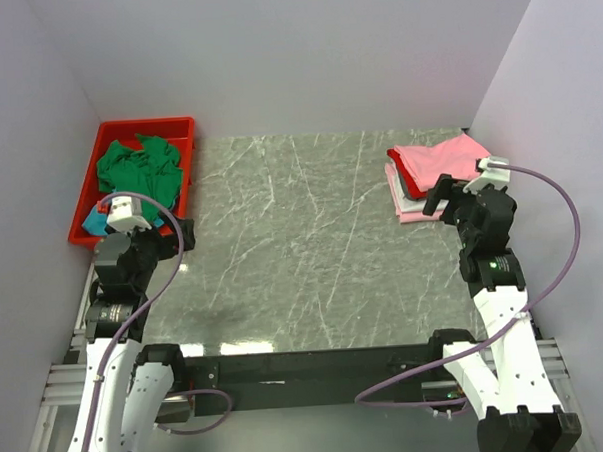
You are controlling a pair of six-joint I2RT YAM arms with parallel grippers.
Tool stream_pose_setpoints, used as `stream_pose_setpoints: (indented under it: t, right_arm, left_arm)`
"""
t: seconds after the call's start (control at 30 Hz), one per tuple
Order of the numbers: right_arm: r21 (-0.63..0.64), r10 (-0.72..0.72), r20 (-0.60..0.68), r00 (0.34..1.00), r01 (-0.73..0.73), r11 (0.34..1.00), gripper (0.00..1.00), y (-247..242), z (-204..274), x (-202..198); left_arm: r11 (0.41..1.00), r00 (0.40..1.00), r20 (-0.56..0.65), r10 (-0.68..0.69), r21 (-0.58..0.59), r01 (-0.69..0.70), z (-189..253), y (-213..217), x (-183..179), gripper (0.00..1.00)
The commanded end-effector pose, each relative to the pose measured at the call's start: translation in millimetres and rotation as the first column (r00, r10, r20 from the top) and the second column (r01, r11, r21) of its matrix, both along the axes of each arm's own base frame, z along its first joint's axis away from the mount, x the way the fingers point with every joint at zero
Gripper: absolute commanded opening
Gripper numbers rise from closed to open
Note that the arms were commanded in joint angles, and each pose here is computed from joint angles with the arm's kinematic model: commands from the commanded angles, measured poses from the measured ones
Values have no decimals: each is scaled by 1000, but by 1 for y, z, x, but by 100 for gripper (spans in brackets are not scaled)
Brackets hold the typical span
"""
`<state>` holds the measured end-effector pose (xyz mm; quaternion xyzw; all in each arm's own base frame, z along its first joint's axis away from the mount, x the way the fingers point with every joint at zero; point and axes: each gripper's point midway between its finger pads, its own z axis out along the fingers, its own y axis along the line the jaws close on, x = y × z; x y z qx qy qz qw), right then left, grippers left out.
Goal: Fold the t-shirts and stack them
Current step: Grab the tshirt from the pile
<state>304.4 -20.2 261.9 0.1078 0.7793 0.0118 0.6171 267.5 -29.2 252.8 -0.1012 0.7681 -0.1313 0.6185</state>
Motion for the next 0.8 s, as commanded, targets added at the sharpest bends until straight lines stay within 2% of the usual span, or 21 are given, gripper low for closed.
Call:
stream_pose_setpoints:
  t: [0.0,0.03,0.13,0.17,0.23,0.3,0.4,0.43,0.47,0.5,0.53,0.6,0.63,0.7,0.77]
  right_arm:
    - [-8,16,72,997,-16,1000,93,2,19,1]
    - [-17,33,62,998,-32,999,93,4,18,2]
    - [-76,198,-1,980,-197,977,93,25,7,0]
    - [-112,306,-7,952,-305,946,93,41,8,-4]
    - [-126,398,-20,917,-397,909,93,55,1,-11]
    - [-134,461,-18,887,-459,878,93,65,-1,-17]
    - [-140,479,-30,877,-478,867,93,67,-4,-20]
    - [-138,480,-35,877,-480,867,94,67,-5,-20]
    - [-136,483,-41,875,-483,865,94,68,-5,-21]
    - [-130,483,-49,874,-485,865,94,68,-6,-21]
    - [-126,490,-52,870,-493,861,94,69,-6,-22]
    - [-119,500,-52,864,-503,856,94,71,-7,-23]
    - [-114,507,-50,860,-510,853,94,73,-7,-24]
    - [-101,514,-58,856,-518,850,94,75,-10,-24]
    - [-95,518,-64,853,-522,848,94,75,-11,-24]
  left_arm:
    - [1000,997,73,9,-16,-8,17,1,4,99]
    - [1000,997,76,9,-24,-8,18,0,5,100]
    - [997,996,83,19,-82,-13,25,-2,13,99]
    - [995,997,75,22,-102,-14,28,-3,19,99]
    - [988,997,77,15,-154,-3,34,-8,27,99]
    - [984,998,61,14,-180,-2,37,-10,41,99]
    - [980,998,39,40,-199,-32,42,-5,62,99]
    - [974,995,23,92,-209,-86,43,8,69,99]
    - [960,983,-52,174,-213,-181,26,29,79,100]
    - [935,972,-57,228,-266,-235,40,41,86,100]
    - [899,944,-137,300,-291,-328,24,66,97,99]
    - [822,890,-213,403,-342,-454,25,95,108,99]
    - [786,846,-308,436,-327,-524,0,112,120,92]
    - [744,789,-392,473,-302,-596,0,126,131,85]
    - [732,745,-476,467,-265,-628,-27,136,152,80]
